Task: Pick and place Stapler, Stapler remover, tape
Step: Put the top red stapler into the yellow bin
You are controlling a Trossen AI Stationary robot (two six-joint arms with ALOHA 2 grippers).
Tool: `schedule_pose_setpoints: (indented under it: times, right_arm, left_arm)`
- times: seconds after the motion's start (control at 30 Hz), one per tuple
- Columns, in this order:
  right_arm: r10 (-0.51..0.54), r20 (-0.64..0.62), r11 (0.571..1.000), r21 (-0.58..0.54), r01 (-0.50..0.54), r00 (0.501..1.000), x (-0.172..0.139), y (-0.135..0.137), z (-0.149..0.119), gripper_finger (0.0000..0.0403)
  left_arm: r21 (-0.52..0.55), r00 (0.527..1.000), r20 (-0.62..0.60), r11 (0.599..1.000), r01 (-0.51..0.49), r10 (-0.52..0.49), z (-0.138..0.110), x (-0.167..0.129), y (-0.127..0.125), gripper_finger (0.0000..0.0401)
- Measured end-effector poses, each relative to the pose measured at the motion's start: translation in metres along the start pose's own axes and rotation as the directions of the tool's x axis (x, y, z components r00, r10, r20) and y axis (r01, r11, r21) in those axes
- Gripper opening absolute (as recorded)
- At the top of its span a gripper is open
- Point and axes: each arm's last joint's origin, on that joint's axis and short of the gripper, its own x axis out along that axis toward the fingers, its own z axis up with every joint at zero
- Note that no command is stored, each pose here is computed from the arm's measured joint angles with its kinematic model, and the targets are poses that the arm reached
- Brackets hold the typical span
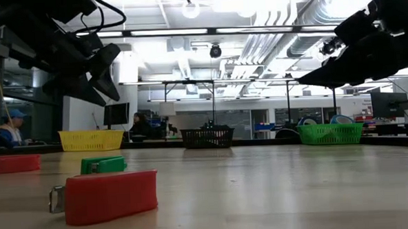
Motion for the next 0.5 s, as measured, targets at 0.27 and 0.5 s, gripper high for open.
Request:
schedule_pose_setpoints:
  times: [0.27,0.5]
  right_arm:
    - [0.008,-0.06,1.0,-0.014,-0.009,0.998,-0.002,0.0,-0.006,0.0165]
    - [0.058,-0.158,0.998,-0.01,-0.06,0.986,-0.003,0.002,-0.015,0.0165]
  left_arm:
    - [0.008,0.998,-0.057,0.999,0.033,-0.032,-0.002,0.0,-0.001,0.02]
    - [0.02,0.998,-0.062,0.999,0.033,-0.031,-0.002,0.0,-0.001,0.02]
